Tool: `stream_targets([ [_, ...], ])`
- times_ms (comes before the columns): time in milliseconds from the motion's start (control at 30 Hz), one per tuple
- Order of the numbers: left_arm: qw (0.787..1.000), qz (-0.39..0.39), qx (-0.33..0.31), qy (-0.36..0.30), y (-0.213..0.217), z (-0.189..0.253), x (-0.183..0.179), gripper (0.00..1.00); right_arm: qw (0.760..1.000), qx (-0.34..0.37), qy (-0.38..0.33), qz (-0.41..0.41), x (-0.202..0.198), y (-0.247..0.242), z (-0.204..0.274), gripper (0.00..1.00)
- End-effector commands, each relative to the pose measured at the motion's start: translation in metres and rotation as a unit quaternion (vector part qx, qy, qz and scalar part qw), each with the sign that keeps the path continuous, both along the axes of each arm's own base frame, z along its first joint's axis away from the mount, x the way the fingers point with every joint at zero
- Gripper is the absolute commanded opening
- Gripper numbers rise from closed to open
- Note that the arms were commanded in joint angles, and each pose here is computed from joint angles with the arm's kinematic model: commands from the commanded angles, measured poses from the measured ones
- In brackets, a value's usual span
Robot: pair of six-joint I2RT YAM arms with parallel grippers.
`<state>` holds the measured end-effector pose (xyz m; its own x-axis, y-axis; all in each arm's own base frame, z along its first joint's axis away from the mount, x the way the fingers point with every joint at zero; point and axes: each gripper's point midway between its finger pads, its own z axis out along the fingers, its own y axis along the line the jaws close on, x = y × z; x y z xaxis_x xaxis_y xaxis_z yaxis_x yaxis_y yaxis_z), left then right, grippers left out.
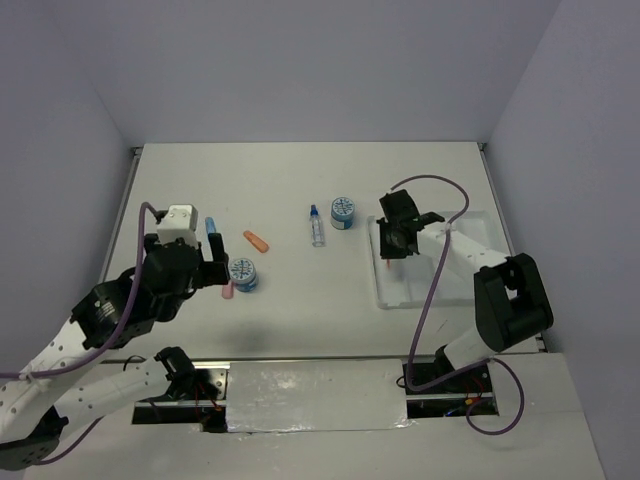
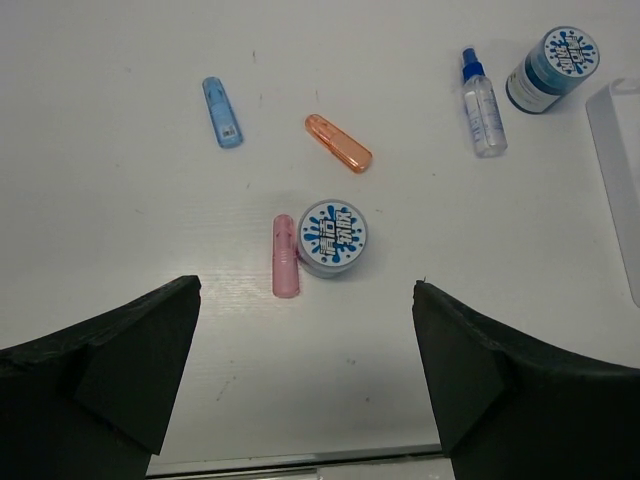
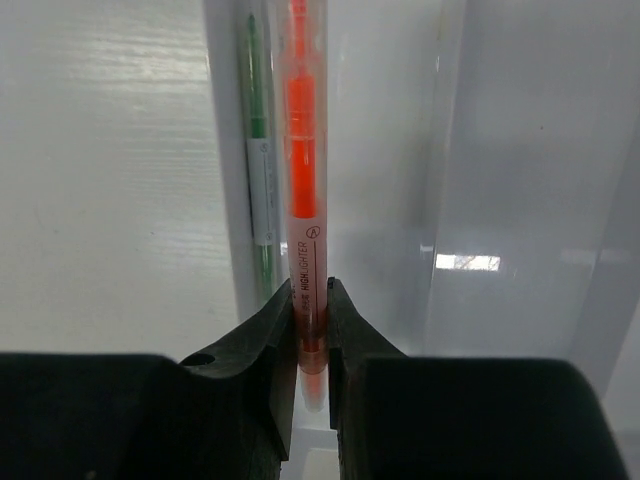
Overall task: Sort the stationery into containers
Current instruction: Place the pen in the storage box, then pick up the stationery from the center of the board.
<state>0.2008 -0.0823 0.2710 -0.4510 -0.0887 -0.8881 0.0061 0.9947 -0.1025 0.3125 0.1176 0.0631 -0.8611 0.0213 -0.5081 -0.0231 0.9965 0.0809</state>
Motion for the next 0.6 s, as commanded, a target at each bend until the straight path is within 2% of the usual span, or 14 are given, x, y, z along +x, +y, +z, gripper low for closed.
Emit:
stream_targets([
  [0,0.999,-0.003,-0.009,-0.039,0.003,0.008,0.003,0.99,1.000,-0.010,0.006,-0.002,0.002,-0.002,0.000,0.10],
  [67,0.999,-0.004,-0.002,-0.037,0.003,0.001,0.004,0.99,1.000,-0.016,0.006,-0.005,0.002,-0.004,-0.001,0.19],
  [100,0.999,-0.005,0.002,-0.032,0.001,-0.006,0.005,0.99,1.000,-0.016,0.006,-0.005,0.003,-0.004,0.000,0.29],
  [133,1.000,-0.008,0.008,-0.026,-0.001,-0.011,0.006,0.99,1.000,-0.014,0.001,-0.004,0.004,-0.003,0.003,0.35],
  [200,1.000,-0.012,0.015,-0.017,-0.004,-0.015,0.007,0.99,1.000,-0.014,-0.004,-0.007,0.005,-0.004,0.007,0.44],
  [233,1.000,-0.012,0.016,-0.015,-0.004,-0.015,0.007,0.99,1.000,-0.014,-0.004,-0.008,0.005,-0.004,0.009,0.45],
  [300,1.000,-0.015,0.015,-0.013,-0.006,-0.018,0.007,0.99,1.000,-0.010,-0.009,-0.007,0.005,-0.003,0.014,0.56],
  [333,1.000,-0.017,0.015,-0.013,-0.006,-0.018,0.007,0.99,1.000,-0.006,-0.017,-0.005,0.005,-0.003,0.019,0.76],
  [433,1.000,-0.013,0.007,-0.018,-0.004,-0.016,0.006,0.99,0.999,-0.002,-0.034,-0.005,0.005,-0.003,0.032,0.78],
  [567,1.000,0.019,-0.001,-0.023,0.007,-0.014,0.005,0.99,0.991,0.060,-0.108,0.055,0.016,0.032,0.079,0.83],
])
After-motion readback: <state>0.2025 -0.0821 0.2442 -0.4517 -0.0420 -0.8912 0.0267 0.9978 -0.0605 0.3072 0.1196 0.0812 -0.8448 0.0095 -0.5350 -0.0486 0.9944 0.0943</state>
